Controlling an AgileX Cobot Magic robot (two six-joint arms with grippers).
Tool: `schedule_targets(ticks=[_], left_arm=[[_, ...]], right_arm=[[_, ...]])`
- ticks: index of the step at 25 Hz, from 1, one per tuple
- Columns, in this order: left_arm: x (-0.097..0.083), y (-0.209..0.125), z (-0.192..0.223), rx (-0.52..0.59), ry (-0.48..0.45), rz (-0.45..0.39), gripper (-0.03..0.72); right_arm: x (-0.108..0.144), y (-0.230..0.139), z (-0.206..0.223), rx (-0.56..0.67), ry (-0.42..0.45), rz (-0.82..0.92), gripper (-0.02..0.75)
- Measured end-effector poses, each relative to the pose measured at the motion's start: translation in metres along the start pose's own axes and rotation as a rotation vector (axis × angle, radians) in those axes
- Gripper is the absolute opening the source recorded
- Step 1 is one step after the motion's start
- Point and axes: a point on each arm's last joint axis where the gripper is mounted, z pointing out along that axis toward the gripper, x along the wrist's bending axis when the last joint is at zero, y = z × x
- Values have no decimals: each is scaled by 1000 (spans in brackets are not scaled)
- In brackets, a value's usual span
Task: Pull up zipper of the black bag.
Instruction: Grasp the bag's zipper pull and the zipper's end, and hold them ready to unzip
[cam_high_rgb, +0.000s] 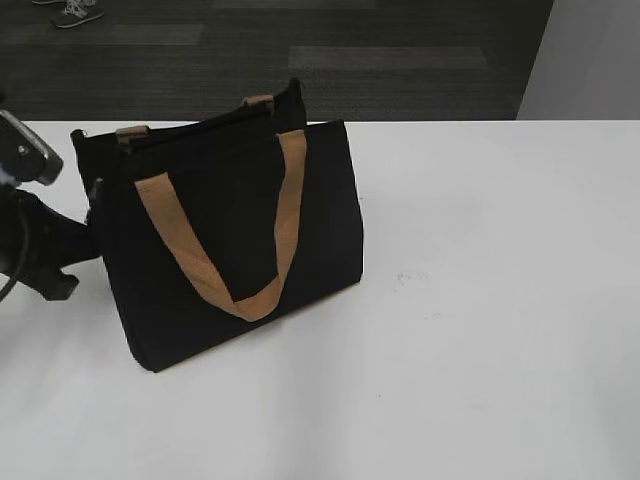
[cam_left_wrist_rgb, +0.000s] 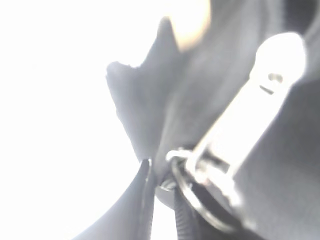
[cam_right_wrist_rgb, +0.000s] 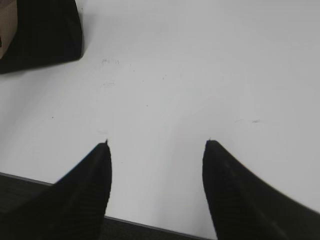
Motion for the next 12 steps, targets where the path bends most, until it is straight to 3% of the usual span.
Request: schedule_targets(ticks=[5,12], left_arm=[[3,19,-33,-90,91,28,69],[-1,36,-72,-197,184,74,69]], right_arm=[[0,16,6,61,36,18,452],[-4,69,20,128,96,-40,452]])
